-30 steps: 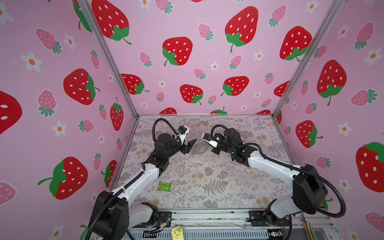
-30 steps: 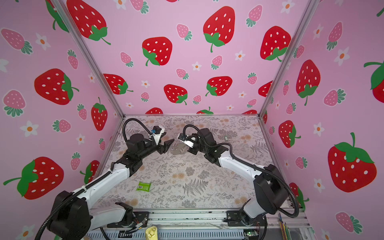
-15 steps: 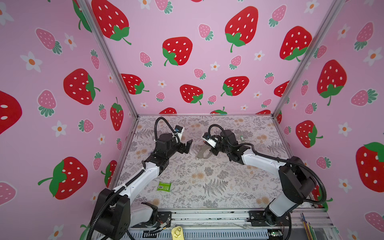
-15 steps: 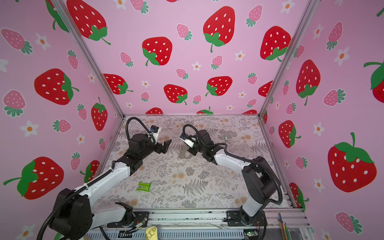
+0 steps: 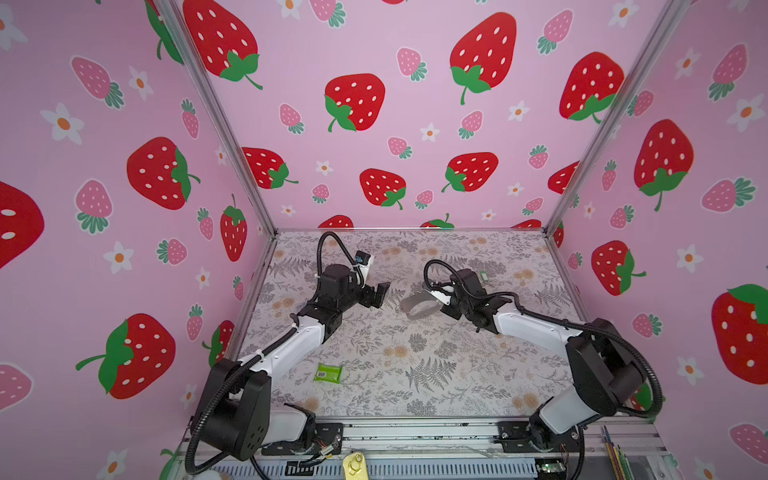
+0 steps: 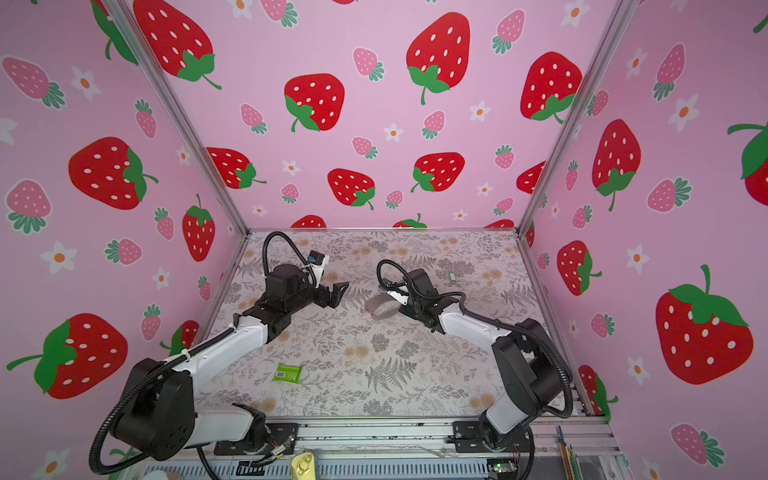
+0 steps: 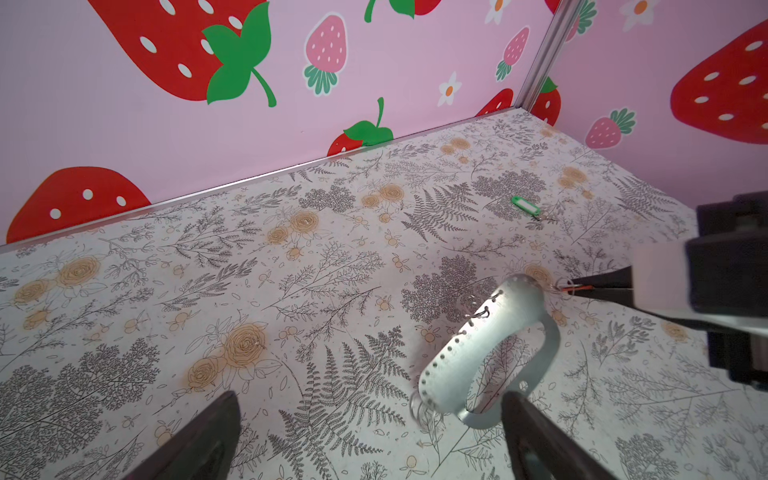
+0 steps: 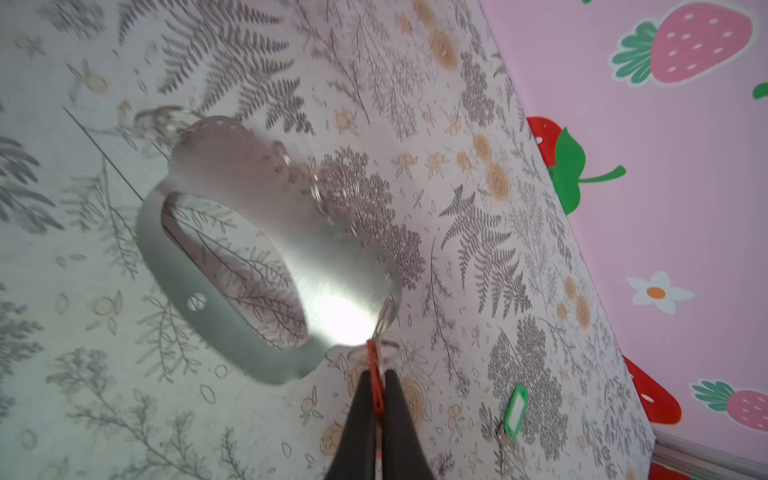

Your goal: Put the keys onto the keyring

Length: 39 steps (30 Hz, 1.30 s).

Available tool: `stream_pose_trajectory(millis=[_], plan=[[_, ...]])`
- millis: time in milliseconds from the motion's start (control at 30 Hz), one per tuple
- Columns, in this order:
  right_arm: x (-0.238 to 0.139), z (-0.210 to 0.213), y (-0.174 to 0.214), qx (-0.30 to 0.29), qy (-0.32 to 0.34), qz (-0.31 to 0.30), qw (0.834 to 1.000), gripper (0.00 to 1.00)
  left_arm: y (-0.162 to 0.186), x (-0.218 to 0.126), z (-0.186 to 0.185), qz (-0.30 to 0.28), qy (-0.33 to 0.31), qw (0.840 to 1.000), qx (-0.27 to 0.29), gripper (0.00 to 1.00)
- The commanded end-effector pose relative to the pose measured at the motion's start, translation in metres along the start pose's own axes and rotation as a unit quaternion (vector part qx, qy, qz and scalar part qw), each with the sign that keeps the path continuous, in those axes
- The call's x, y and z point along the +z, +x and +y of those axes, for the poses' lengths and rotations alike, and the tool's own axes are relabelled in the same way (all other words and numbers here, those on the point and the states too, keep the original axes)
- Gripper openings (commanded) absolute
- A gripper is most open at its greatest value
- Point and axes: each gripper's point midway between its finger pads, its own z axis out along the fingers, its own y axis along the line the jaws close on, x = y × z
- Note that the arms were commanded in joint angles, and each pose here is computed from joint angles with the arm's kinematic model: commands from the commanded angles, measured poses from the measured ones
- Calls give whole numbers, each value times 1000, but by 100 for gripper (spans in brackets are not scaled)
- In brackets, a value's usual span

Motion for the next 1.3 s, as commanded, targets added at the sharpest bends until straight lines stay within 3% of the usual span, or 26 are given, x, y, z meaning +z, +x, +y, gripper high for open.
stream_pose_trajectory(millis=[0,233,300,767,933,1100,1267], plan=[[5,1,31,-38,0,60,997,0,-20,4,-8,-14,9,1000,9,99],[10,7,65,-23,-11,103,994,0,-18,14,-16,-1,4,1000,22,99],[11,15,78,-21,-27,120,992,0,-18,17,-24,16,30,999,7,99],[15,26,131,19,-60,158,985,0,-15,23,-30,45,35,998,41,99],[16,10,132,25,-42,168,985,31,-15,32,-28,59,35,996,63,99],[-9,-38,108,70,4,111,991,46,-18,39,-27,61,36,996,54,97],[-25,-74,84,110,28,64,991,49,-11,45,-29,74,47,995,52,88]])
